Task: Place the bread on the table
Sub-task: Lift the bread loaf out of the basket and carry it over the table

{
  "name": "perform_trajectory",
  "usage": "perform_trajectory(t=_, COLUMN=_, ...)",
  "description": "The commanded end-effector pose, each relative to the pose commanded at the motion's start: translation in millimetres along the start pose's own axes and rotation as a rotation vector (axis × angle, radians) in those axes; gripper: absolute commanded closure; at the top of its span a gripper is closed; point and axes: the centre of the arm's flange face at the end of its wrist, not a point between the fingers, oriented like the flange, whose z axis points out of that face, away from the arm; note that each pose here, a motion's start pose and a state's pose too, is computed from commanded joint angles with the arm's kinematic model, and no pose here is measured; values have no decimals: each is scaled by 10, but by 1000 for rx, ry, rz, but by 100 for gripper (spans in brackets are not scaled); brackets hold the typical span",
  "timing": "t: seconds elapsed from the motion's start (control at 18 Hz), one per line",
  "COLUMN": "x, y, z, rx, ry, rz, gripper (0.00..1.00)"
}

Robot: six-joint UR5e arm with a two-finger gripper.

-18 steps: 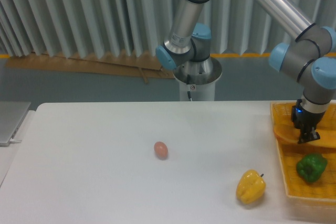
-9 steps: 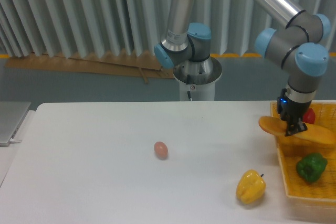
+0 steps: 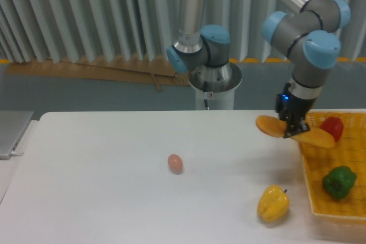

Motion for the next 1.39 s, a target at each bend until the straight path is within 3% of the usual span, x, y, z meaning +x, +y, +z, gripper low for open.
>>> perform_trajectory(t=0.44, x=352, y=-1029, z=-42, rx=-9, ry=-12, rz=-78, gripper=62)
perform_trajectory(t=0.72, x=493, y=-1662, z=147, rx=-21, ry=-8, rz=-120, gripper=62)
perform_trajectory(t=1.0, x=331, y=-1809, z=349, rx=-23, ry=-33, rz=-136, gripper=62)
perform_trajectory(t=1.39, x=142, y=-1711, z=553, rx=-56, ry=-14, rz=-113, gripper=62)
